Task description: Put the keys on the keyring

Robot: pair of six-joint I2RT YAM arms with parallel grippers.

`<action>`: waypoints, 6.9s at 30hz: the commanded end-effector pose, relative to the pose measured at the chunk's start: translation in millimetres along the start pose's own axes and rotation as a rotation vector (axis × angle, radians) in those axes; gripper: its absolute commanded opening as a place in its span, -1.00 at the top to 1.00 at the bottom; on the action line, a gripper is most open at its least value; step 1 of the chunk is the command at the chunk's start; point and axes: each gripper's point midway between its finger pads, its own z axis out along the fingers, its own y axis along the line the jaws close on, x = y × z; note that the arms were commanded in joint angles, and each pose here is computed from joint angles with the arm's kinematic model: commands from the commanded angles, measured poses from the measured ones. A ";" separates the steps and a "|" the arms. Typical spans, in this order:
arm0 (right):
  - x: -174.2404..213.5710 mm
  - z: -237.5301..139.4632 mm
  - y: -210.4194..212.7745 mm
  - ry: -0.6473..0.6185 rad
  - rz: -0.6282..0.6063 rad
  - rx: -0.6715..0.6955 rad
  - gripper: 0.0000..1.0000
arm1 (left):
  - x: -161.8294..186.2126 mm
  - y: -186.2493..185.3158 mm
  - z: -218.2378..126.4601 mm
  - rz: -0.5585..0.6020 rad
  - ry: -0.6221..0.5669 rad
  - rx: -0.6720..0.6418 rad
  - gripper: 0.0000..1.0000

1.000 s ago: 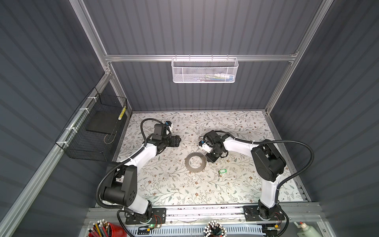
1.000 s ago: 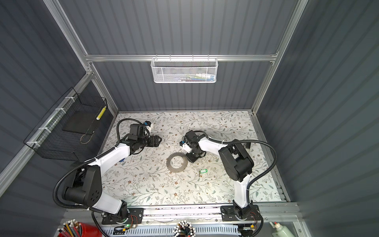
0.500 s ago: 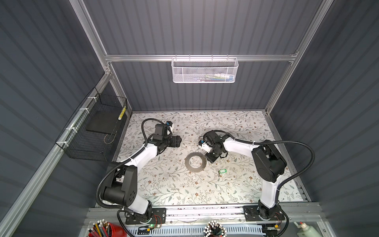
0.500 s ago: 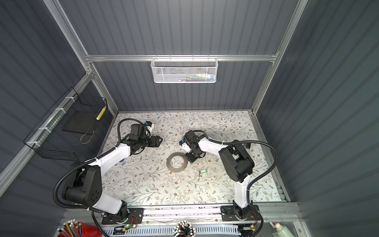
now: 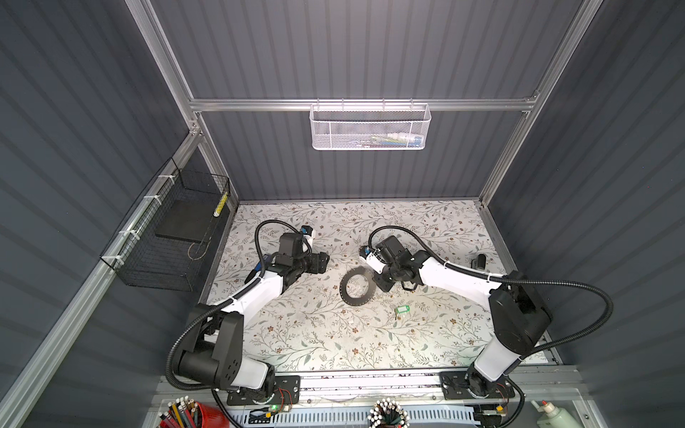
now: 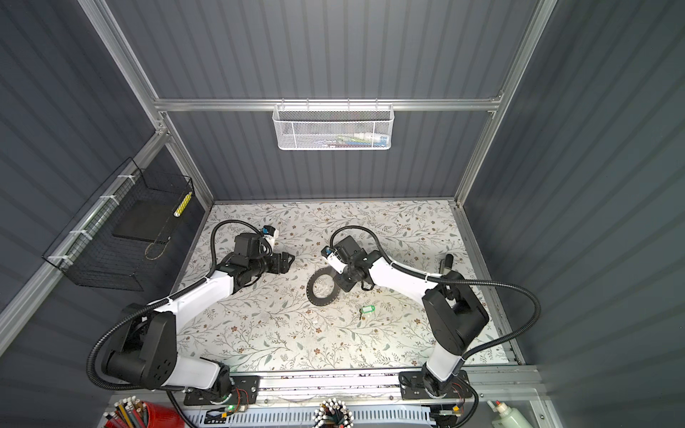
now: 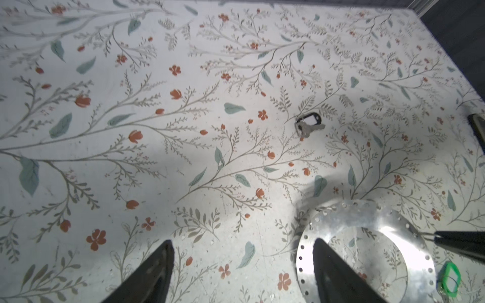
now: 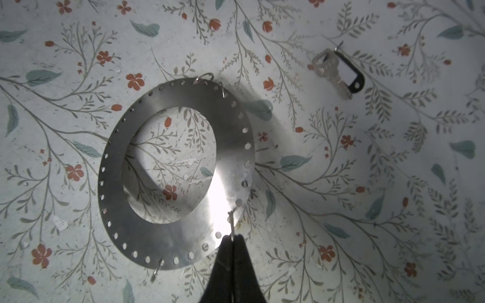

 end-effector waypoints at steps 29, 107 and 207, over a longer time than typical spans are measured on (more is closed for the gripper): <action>-66.7 -99.7 69.2 -0.855 -0.545 -0.113 1.00 | 36.8 -148.2 -115.2 0.864 -0.464 0.562 0.27; -24.3 -138.4 57.4 -0.869 -0.375 -0.056 0.38 | 18.4 -192.5 -111.9 0.762 -0.533 0.661 1.00; -48.7 -113.8 86.8 -0.681 -0.317 -0.419 0.95 | 22.1 -193.8 -100.2 1.287 -0.249 0.559 0.55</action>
